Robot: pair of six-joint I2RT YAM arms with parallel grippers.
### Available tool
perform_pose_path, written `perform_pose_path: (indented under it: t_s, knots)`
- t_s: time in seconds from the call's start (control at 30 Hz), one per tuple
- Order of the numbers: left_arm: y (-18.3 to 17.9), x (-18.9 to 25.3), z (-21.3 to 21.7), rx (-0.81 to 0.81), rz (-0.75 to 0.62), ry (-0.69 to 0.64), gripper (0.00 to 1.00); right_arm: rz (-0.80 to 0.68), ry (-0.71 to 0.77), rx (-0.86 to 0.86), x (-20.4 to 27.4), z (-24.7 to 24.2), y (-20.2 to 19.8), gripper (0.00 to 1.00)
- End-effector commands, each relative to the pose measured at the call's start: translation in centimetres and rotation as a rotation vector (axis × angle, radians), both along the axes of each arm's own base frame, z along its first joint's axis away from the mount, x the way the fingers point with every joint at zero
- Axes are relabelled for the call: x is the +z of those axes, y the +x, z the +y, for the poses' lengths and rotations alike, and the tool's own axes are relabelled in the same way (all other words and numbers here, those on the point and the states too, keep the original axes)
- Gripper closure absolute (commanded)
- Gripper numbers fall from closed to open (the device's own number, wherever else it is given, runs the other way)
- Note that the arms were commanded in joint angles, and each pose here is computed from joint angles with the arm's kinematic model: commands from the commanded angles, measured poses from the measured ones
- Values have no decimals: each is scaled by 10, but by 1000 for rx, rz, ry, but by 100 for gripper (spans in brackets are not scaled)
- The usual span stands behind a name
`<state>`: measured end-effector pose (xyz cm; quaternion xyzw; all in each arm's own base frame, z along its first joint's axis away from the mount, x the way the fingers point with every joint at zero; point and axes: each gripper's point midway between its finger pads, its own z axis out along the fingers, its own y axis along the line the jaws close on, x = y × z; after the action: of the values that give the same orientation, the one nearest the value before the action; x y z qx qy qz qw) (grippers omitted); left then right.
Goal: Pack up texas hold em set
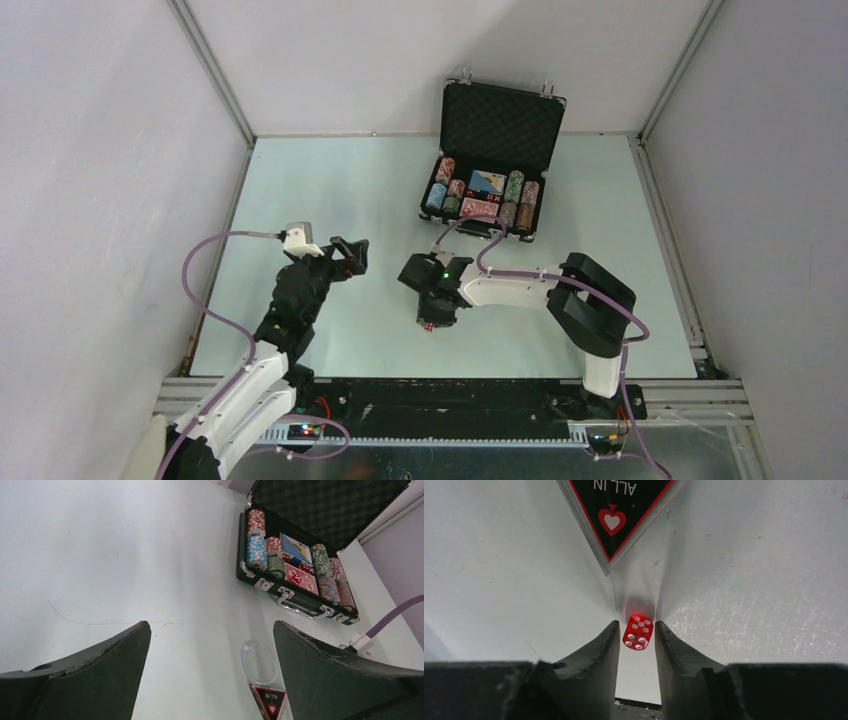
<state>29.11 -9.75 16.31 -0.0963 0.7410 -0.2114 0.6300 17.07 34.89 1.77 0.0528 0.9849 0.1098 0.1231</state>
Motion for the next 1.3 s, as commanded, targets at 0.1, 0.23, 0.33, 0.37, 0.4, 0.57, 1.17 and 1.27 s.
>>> perform_pose_path:
  t_s: [0.1, 0.23, 0.33, 0.37, 0.4, 0.57, 1.17, 1.27]
  knots:
    - [2, 10, 4, 22, -28, -10, 0, 20, 16, -10, 0, 2, 2, 74]
    - [2, 10, 4, 24, -28, -6, 0, -23, 32, -21, 21, -7, 16, 79]
    - [1, 9, 4, 21, -27, -3, 0, -111, 62, -33, 49, -22, 47, 93]
    - [1, 9, 5, 23, -27, 1, 0, -139, 86, -38, 61, -25, 55, 96]
    - [1, 8, 5, 25, -24, 5, 0, -166, 90, -54, 67, -34, 71, 96]
    - [-3, 6, 3, -3, -24, 32, 0, -315, 146, -95, 103, -68, 134, 95]
    - [-14, -12, 7, -25, -35, 95, 0, -423, -52, -180, 90, -148, 335, 100]
    - [-13, -10, 2, -51, -51, 88, 0, -426, -29, -161, 83, -150, 348, 100]
